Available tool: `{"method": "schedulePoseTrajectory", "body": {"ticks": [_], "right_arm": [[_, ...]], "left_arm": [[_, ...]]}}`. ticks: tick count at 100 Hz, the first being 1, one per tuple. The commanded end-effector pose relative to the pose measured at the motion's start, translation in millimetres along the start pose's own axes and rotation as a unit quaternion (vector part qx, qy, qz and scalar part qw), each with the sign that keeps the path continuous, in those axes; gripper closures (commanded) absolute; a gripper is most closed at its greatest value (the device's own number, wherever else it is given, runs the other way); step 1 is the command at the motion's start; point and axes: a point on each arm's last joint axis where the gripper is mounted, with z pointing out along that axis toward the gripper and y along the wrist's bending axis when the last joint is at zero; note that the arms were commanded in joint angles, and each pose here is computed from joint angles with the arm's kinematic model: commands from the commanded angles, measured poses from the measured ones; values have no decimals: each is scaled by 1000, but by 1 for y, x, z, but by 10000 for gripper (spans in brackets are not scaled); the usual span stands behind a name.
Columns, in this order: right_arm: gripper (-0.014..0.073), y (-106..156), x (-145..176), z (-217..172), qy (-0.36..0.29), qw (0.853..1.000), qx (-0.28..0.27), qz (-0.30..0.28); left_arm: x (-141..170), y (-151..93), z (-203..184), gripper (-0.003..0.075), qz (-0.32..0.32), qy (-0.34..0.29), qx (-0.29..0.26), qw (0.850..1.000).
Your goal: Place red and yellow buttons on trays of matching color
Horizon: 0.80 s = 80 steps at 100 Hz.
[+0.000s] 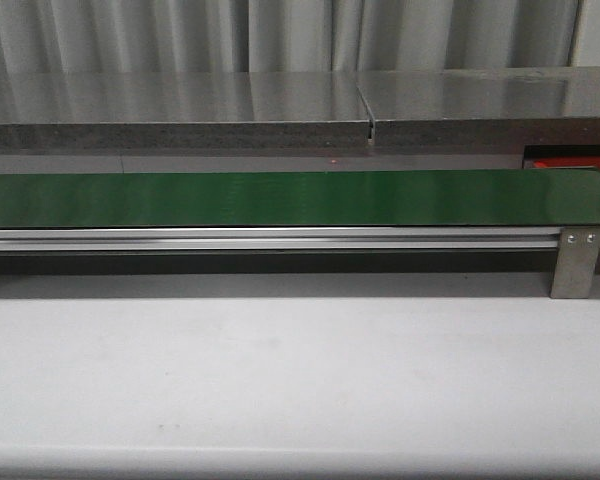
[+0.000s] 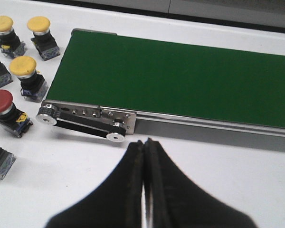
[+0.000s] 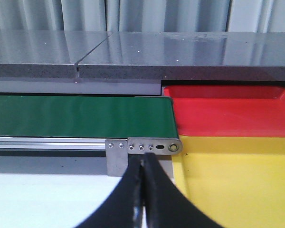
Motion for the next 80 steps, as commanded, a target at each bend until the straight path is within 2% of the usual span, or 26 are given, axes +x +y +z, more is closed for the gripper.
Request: {"method": "schedulePoseTrajectory", "body": {"ticks": [1, 12, 19, 26, 39, 46, 51, 68, 80], "right_arm": [[662, 0, -15, -2, -60, 998, -1, -7], [662, 0, -15, -2, -60, 998, -1, -7], [662, 0, -15, -2, -60, 998, -1, -7], [662, 0, -15, -2, -60, 998, -1, -7], [662, 0, -15, -2, -60, 998, -1, -7], [662, 0, -15, -2, -60, 998, -1, -7], [662, 0, -15, -2, -60, 998, -1, -7], [662, 0, -15, -2, -60, 998, -1, -7], [662, 0, -15, -2, -60, 998, -1, -7]], "left_arm": [[-17, -1, -1, 739, -3, -48, 4, 999], [-16, -1, 2, 731, 0, -40, 2, 999], [-14, -1, 2, 673, 0, -33, 3, 999], [-14, -1, 2, 543, 0, -28, 3, 1000], [-11, -2, 2, 180, -4, -17, 6, 1000], [-11, -2, 2, 69, -4, -16, 6, 1000], [-11, -2, 2, 45, -5, -15, 6, 1000], [-8, 0, 2, 61, -11, 5, 4, 1000], [-9, 12, 4, 61, -60, 27, -24, 998]]}}
